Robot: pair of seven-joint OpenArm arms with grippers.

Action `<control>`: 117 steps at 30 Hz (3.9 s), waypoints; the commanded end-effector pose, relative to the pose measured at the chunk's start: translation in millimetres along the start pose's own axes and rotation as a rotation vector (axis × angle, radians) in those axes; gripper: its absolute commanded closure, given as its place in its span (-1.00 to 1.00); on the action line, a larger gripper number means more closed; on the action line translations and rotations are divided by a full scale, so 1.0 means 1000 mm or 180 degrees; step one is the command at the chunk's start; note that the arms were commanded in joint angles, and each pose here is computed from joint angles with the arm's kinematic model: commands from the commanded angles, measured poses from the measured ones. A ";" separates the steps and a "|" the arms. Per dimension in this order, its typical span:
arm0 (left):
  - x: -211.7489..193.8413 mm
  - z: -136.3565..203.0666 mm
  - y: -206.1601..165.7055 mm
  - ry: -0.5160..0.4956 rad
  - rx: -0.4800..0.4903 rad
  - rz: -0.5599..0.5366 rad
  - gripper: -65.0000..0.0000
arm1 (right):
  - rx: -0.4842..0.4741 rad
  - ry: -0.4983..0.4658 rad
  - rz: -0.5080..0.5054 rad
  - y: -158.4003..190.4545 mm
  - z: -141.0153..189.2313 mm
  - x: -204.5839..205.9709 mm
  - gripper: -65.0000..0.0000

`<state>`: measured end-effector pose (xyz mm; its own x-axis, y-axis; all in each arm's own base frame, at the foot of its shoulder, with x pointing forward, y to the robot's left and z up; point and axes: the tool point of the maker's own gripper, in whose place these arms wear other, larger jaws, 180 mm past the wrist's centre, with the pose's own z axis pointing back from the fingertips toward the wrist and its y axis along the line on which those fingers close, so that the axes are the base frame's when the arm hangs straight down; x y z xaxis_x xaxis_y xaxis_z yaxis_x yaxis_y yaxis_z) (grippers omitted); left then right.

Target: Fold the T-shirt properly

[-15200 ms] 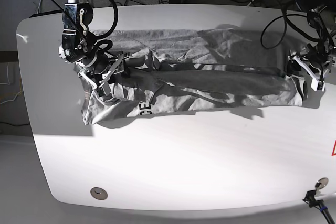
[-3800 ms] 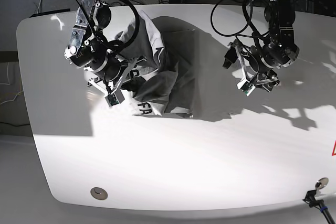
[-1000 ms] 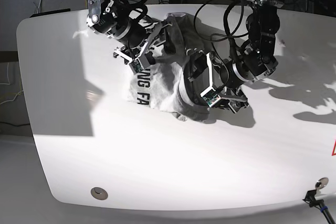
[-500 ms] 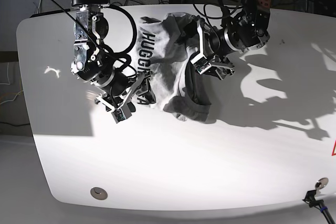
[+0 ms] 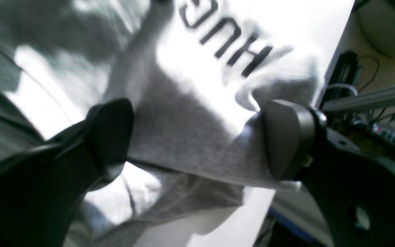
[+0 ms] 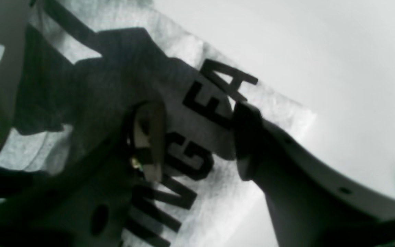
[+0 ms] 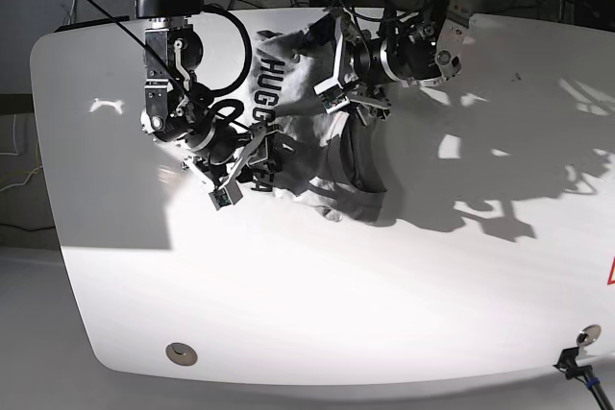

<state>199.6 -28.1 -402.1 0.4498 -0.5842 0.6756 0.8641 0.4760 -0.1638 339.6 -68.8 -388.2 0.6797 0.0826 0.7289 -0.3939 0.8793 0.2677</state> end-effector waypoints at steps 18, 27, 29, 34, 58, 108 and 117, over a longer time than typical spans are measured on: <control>0.006 0.066 0.173 0.0642 0.1171 -0.0743 -0.72 | -0.0059 0.0091 -0.0024 0.003 0.033 -0.055 0.93; 0.046 0.117 0.161 0.0164 0.1592 -0.0954 -0.72 | -0.0063 0.0080 -0.0013 0.002 0.033 -0.053 0.93; 0.040 0.116 0.141 0.0125 0.1533 -0.0936 -0.72 | -0.0063 0.0080 -0.0013 0.002 0.033 -0.053 0.93; -0.005 0.100 0.110 0.0347 0.1273 -0.0726 -0.72 | -0.0063 0.0080 -0.0013 0.002 0.033 -0.053 0.93; 0.012 0.115 0.128 0.0070 0.1543 -0.0466 -0.72 | -0.0032 0.0035 -0.0001 0.006 0.034 -0.048 0.93; -0.014 0.157 0.134 -0.0826 0.1837 0.0132 -0.72 | -0.0640 -0.0912 0.1052 0.019 0.090 0.023 0.94; -0.042 0.171 0.068 -0.1745 0.1950 0.0638 -0.72 | -0.0985 -0.1234 0.0473 0.014 0.149 -0.054 0.94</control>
<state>198.6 144.9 -334.9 0.3338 -0.1669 0.9277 0.4379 0.8990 0.0042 215.3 -129.0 -334.4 0.3418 0.0925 0.9352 -0.2288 0.9734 -0.0126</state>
